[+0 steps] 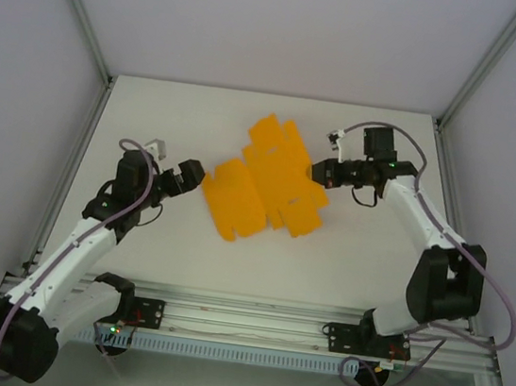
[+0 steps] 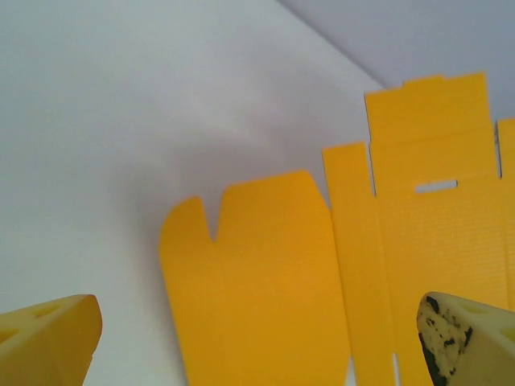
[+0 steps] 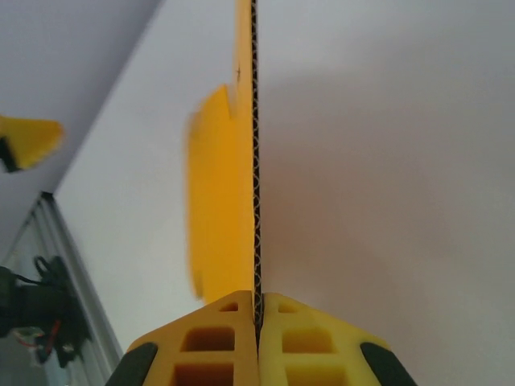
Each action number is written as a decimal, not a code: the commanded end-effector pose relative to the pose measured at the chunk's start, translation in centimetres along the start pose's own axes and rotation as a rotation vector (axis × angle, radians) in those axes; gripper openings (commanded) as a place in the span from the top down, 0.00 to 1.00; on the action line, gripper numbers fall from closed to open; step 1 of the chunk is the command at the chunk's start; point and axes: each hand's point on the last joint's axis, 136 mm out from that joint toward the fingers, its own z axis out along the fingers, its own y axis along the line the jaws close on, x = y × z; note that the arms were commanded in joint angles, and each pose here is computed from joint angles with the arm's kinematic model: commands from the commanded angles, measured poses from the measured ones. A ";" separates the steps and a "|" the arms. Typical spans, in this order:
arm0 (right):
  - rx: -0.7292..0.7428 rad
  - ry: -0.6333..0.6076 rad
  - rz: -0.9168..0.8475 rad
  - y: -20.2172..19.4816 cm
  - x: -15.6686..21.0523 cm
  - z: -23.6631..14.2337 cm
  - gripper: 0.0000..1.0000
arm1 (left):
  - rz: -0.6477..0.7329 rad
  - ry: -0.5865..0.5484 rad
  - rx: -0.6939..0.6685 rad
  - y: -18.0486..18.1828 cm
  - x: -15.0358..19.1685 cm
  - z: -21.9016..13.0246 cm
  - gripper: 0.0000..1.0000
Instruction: Assemble paper box
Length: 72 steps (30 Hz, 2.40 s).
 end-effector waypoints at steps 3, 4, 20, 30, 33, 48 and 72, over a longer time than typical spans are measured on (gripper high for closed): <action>0.232 0.176 -0.204 -3.2 2.0 2.1 1.00 | 0.032 -0.013 -0.187 3.3 0.0 -1.1 0.00; 0.293 0.193 -0.301 -3.5 1.8 2.7 1.00 | 0.031 -0.010 -0.169 2.9 -0.1 -0.8 0.00; 0.843 -0.096 -1.482 -0.1 -2.8 7.9 1.00 | 0.068 0.092 0.161 -6.8 -3.9 3.5 0.00; 0.848 -0.165 -1.542 1.8 -3.0 8.0 1.00 | 0.100 0.321 0.315 -12.8 -2.9 7.8 0.00; 0.845 -0.172 -1.533 2.0 -3.1 7.8 1.00 | 0.158 0.360 0.299 -13.2 -1.7 9.1 0.01; 0.905 -0.262 -1.460 2.3 -4.7 7.1 1.00 | 0.145 0.552 0.289 -13.0 3.8 11.9 0.15; 0.871 -0.308 -1.486 3.4 -3.8 9.0 1.00 | 0.026 0.543 0.364 -14.7 5.4 13.2 0.61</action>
